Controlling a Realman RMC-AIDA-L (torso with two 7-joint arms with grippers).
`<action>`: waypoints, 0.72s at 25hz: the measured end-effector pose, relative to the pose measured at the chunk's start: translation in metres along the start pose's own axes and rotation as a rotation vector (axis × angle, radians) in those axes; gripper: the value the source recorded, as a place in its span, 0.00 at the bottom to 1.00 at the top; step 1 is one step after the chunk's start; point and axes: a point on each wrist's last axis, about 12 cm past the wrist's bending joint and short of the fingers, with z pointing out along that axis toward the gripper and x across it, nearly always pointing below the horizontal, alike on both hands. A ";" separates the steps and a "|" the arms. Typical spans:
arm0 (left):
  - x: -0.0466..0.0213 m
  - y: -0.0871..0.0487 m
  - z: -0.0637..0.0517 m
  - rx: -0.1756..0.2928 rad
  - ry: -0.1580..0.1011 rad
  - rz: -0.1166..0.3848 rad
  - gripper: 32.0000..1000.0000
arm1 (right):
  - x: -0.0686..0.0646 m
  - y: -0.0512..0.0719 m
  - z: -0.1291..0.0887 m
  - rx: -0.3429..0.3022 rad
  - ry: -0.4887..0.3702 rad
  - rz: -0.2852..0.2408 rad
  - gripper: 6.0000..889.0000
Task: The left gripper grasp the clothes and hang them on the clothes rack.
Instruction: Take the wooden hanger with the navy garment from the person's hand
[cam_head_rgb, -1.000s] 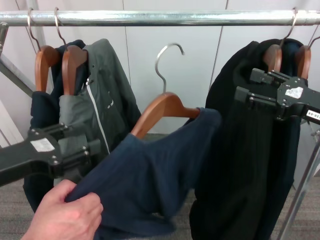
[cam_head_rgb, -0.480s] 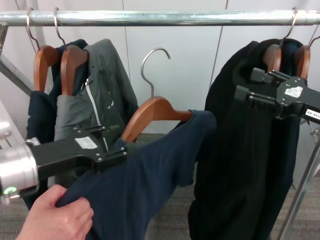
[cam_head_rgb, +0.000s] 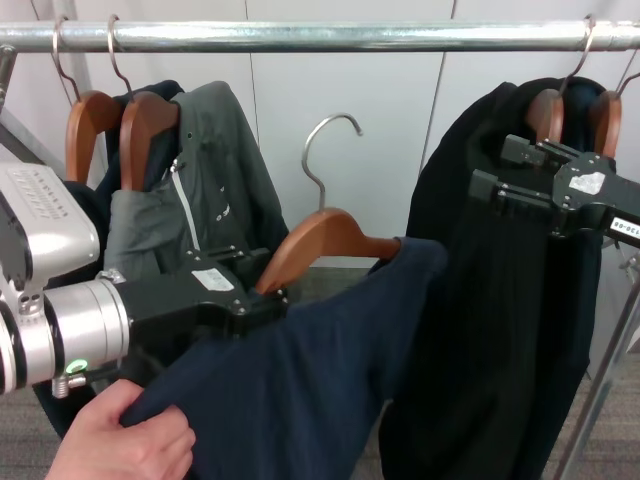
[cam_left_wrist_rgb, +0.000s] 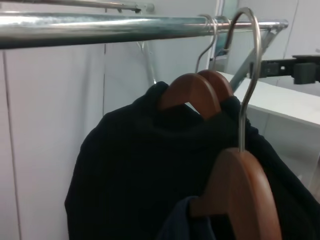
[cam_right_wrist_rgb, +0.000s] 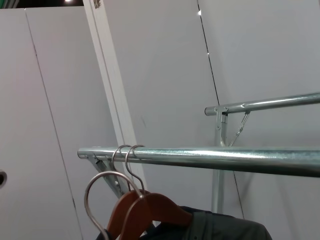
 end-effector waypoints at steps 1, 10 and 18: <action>-0.0006 0.001 0.001 -0.004 -0.001 -0.008 0.60 | 0.000 0.000 0.000 0.000 0.000 0.000 0.92; -0.0002 0.003 0.000 -0.018 0.007 -0.013 0.53 | 0.000 0.000 0.000 0.000 -0.001 0.000 0.92; 0.0003 0.003 0.000 -0.018 0.009 -0.012 0.22 | 0.000 0.000 0.000 -0.001 -0.001 0.001 0.92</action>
